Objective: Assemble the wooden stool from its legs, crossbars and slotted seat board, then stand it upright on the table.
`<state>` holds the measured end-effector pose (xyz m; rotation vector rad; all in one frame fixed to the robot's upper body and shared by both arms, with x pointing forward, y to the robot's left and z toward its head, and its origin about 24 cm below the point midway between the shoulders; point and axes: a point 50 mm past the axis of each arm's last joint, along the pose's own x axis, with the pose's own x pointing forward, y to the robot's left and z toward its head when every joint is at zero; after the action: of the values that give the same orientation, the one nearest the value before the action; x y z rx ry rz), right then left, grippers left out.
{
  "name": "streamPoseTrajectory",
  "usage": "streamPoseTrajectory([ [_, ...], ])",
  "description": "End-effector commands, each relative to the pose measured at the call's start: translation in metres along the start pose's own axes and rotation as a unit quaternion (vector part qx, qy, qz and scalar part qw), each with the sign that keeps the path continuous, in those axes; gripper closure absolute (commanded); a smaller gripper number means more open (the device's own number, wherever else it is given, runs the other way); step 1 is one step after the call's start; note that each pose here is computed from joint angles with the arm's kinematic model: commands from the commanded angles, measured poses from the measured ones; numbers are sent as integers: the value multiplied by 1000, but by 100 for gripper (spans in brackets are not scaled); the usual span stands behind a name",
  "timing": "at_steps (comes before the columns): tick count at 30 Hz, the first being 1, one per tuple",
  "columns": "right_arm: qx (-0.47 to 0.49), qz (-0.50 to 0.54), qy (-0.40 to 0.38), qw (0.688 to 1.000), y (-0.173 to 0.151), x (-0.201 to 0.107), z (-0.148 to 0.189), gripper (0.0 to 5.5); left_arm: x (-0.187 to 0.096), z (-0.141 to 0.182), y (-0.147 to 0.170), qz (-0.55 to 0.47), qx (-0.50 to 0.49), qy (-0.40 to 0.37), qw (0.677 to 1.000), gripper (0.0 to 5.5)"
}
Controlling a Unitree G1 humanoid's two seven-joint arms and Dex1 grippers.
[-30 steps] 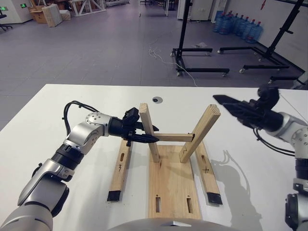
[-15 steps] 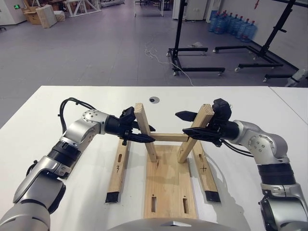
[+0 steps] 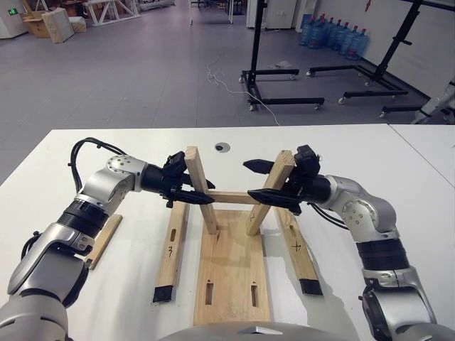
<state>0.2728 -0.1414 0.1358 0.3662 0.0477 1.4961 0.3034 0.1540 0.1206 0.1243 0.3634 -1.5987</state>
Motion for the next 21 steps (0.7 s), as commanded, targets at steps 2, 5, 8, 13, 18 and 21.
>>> streamPoseTrajectory([
  [2,-35,22,39,998,0,59,-9,13,32,-84,-5,44,-70,205,975,346],
  [5,-31,6,37,999,4,48,-13,13,21,-90,-1,76,-81,204,973,346],
  [8,-22,-30,12,999,2,42,-12,13,14,-93,-1,95,-84,208,970,346],
  [13,-3,-78,-38,996,6,29,-8,13,8,-85,0,101,-74,192,973,346],
  [18,-1,-108,-54,993,4,13,-1,10,1,-73,-6,78,-60,157,983,277],
  [21,-1,-123,-66,990,1,3,7,10,-2,-68,-7,71,-53,148,985,241],
])
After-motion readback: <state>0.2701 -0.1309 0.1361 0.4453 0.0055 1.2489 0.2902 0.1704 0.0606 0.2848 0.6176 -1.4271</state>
